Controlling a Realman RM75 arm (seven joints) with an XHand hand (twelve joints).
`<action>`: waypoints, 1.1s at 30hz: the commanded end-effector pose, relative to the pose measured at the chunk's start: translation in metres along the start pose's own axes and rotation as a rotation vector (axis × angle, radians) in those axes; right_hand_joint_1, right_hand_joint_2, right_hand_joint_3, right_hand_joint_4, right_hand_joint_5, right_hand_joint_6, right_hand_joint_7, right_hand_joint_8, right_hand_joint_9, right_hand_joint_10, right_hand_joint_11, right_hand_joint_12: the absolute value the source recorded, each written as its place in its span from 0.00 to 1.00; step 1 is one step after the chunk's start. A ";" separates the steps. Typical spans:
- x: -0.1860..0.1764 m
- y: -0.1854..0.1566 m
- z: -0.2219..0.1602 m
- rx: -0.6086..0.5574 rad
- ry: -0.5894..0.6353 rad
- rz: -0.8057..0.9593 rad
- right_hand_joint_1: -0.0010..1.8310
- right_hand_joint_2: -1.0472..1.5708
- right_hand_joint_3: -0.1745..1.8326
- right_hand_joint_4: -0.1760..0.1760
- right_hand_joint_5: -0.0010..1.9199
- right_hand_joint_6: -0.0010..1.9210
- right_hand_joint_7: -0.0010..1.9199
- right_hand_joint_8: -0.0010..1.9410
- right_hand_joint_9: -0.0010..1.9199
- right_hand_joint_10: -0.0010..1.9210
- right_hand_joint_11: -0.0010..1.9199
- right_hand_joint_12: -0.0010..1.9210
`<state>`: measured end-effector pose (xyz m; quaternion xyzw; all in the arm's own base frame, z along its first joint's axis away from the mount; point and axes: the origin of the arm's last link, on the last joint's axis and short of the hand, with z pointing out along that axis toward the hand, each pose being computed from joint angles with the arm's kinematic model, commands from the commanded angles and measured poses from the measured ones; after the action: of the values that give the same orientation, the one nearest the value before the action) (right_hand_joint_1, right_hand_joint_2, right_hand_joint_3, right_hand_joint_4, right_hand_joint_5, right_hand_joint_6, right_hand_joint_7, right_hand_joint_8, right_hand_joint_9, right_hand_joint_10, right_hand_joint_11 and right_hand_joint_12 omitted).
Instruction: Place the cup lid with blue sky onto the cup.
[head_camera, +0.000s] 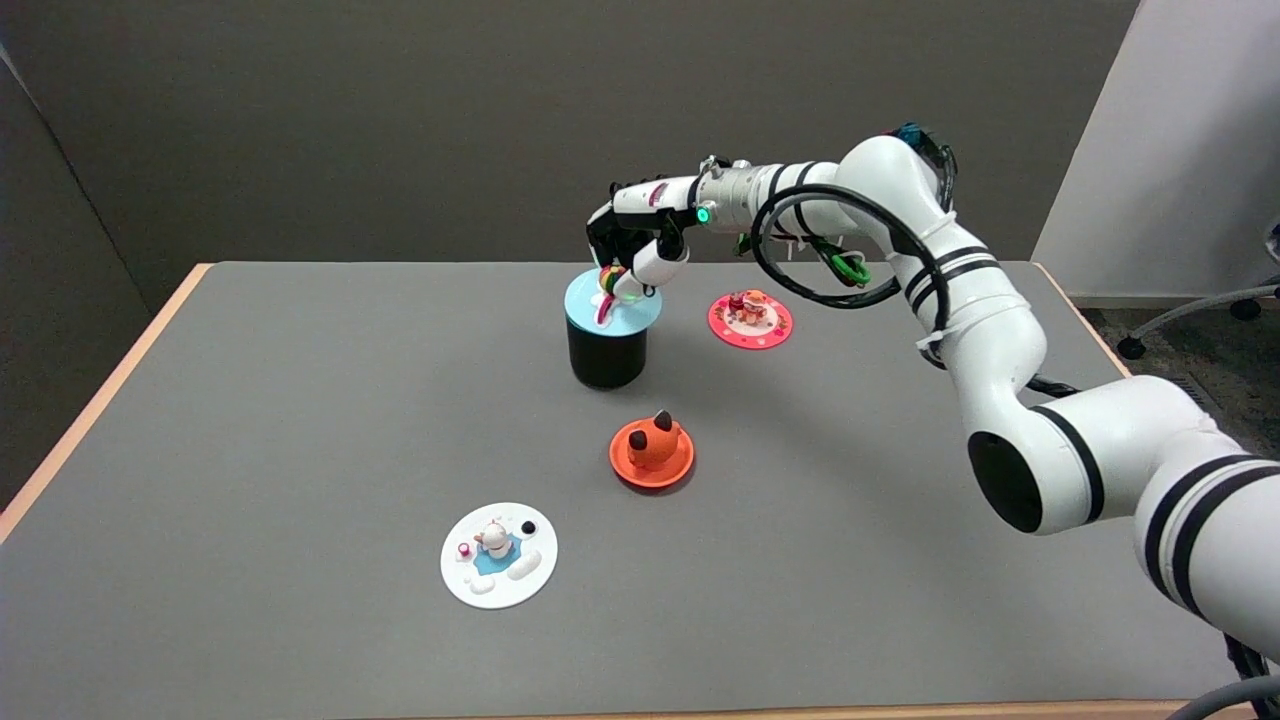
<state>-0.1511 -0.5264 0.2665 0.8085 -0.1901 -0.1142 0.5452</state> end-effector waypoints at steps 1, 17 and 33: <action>0.000 -0.001 -0.004 0.008 -0.003 -0.005 0.61 0.86 0.21 0.32 0.28 0.93 0.36 0.72 0.25 0.68 0.14 0.86; 0.000 -0.002 -0.003 0.010 0.006 0.003 0.61 0.86 0.21 0.32 0.28 0.93 0.36 0.72 0.25 0.68 0.14 0.86; 0.000 -0.007 0.000 0.020 0.008 0.007 0.61 0.87 0.19 0.32 0.28 0.93 0.36 0.72 0.24 0.67 0.13 0.85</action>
<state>-0.1492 -0.5234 0.2633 0.8123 -0.1905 -0.1099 0.5402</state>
